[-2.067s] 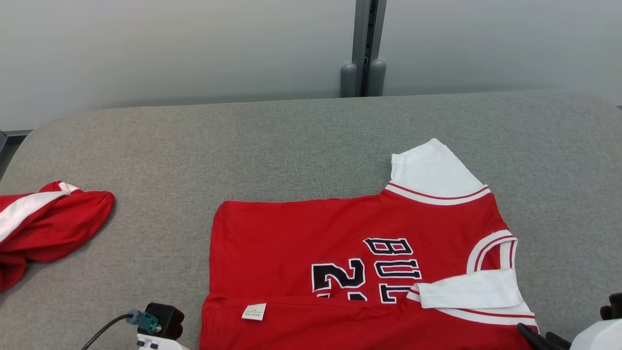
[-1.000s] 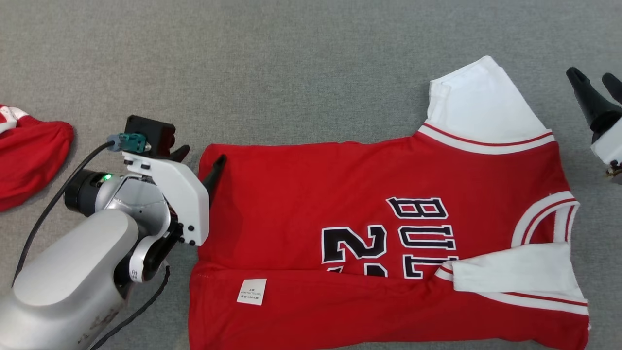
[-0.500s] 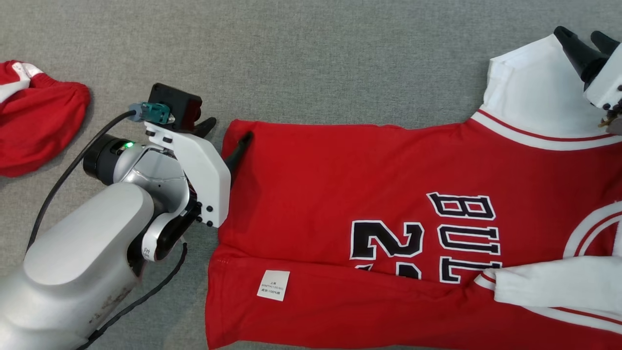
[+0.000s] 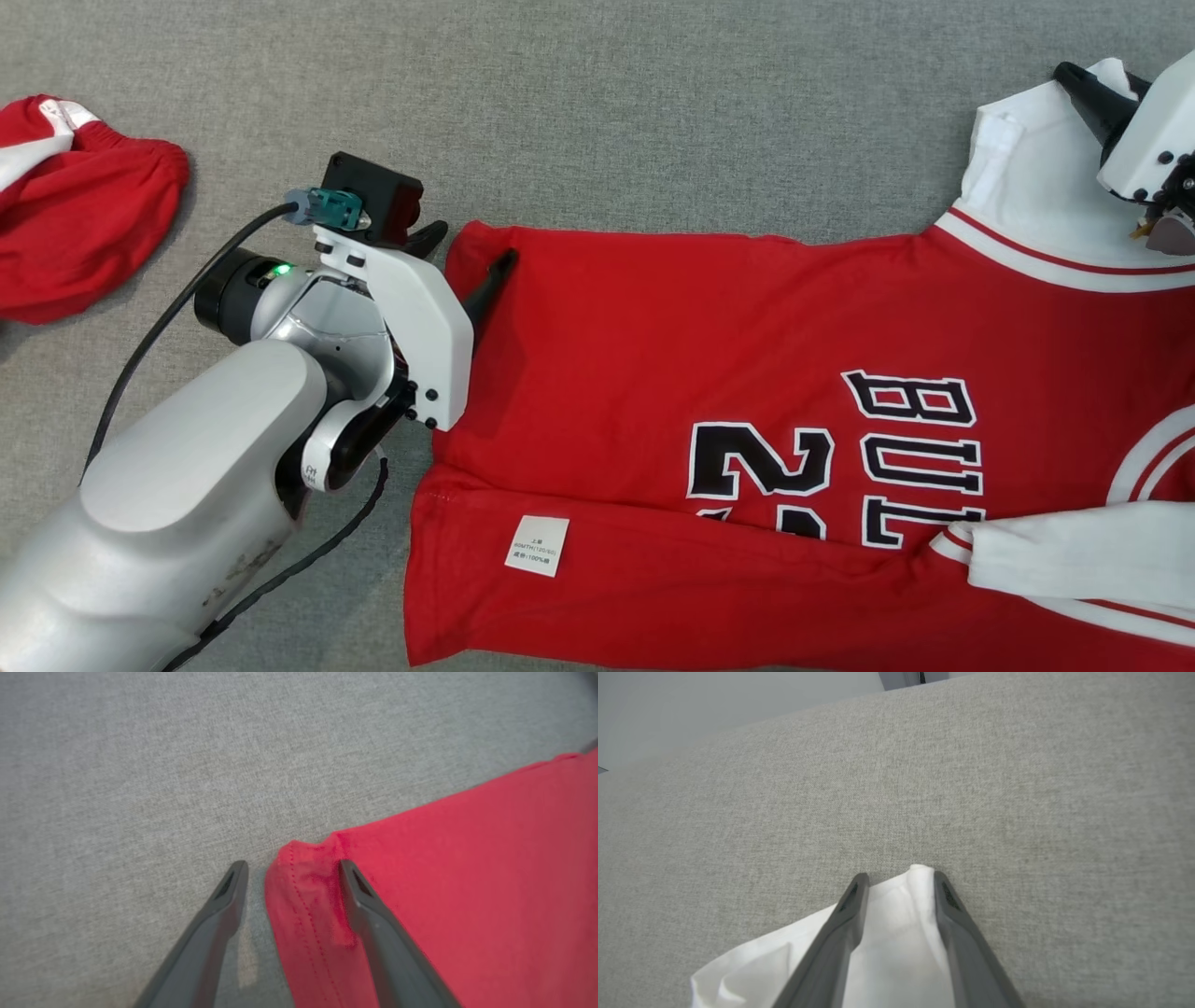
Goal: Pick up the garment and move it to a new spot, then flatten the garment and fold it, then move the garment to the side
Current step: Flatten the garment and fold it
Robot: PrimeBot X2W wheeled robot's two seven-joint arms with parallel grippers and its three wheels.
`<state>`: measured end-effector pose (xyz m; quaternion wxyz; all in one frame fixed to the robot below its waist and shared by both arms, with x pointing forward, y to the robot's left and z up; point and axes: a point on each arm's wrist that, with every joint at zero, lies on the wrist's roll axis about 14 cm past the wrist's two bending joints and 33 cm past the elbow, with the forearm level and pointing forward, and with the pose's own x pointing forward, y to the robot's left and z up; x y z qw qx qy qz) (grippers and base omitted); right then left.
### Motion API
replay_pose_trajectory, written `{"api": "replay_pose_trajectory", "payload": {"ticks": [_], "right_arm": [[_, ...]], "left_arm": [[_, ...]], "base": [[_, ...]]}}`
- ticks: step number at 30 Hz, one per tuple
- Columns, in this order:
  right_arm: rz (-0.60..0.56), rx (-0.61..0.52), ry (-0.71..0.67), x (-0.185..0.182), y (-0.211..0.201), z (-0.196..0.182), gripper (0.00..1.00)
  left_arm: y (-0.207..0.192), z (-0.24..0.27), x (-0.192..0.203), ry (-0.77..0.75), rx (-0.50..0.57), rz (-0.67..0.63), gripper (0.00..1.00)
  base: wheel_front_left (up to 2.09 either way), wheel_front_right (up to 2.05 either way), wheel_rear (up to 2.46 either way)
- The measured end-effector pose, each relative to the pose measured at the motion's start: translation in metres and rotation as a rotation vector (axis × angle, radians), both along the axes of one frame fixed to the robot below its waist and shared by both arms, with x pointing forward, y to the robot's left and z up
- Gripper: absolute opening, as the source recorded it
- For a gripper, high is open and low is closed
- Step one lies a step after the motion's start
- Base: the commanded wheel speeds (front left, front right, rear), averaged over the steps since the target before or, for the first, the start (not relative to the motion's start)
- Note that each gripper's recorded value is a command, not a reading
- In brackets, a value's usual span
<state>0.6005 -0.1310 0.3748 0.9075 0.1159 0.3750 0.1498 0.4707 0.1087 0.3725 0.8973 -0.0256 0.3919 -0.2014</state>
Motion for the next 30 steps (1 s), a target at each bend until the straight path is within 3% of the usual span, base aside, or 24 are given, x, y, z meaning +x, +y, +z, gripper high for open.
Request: {"api": "replay_pose_trajectory", "payload": {"ticks": [1,2,4,18,30], "right_arm": [[0.005,-0.001,0.002,-0.001,0.001,0.000,0.00],[0.007,-0.002,-0.002,-0.001,0.001,0.001,0.00],[0.006,0.007,-0.012,-0.002,0.001,0.004,0.00],[-0.077,0.081,-0.165,-0.001,-0.014,0.059,0.00],[-0.073,0.065,-0.141,-0.040,-0.033,0.079,0.00]], "left_arm": [[-0.001,0.001,0.002,-0.006,-0.003,0.000,1.00],[-0.003,0.002,0.003,-0.010,-0.007,-0.003,0.74],[-0.005,0.003,0.004,-0.016,-0.011,-0.006,0.00],[0.004,0.028,0.005,-0.074,0.009,-0.002,0.00],[0.003,0.042,-0.021,-0.071,0.016,-0.021,0.00]], "base": [[0.00,0.00,0.00],[0.00,0.00,0.00],[0.00,0.00,0.00],[0.00,0.00,0.00],[0.00,0.00,0.00]]}}
